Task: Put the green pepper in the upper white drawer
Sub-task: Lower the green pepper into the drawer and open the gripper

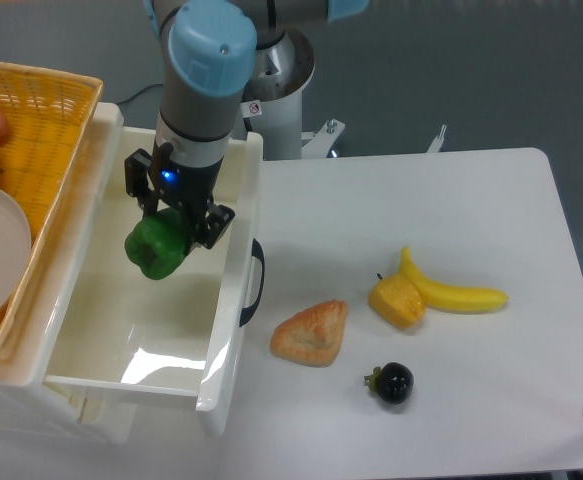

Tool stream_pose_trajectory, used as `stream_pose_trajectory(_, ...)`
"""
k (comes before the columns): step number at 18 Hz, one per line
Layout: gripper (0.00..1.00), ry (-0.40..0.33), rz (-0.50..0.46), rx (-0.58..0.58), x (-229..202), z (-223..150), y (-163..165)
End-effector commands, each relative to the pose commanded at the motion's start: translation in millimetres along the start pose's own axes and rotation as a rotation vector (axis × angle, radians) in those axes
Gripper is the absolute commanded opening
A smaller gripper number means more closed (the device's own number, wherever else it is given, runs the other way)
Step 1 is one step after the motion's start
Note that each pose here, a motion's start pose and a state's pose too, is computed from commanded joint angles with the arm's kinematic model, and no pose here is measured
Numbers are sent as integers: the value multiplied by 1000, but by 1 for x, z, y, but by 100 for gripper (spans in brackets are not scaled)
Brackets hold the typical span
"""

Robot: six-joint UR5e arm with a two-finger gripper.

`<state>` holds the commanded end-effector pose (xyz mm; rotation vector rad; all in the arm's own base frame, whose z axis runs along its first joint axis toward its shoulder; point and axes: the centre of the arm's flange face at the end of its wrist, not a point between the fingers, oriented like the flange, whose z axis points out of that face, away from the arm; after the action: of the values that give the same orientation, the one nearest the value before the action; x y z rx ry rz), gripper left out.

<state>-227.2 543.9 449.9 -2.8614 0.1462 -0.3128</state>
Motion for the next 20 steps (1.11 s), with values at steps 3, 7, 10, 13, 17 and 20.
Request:
stream_pose_trajectory(3,43,1,1,-1,-4,7,-2)
stream_pose_trajectory(7,45,8,10,-10,-1,16,-7)
stream_pose_trajectory(10,46,12,13,-15,1,20,-8)
stream_pose_trajectory(13,57,14,17,-17,0,22,-8)
stream_pose_trajectory(17,70,8,21,-26,-2,26,-8)
stream_pose_trajectory(20,76,1,41,-44,3,35,-13)
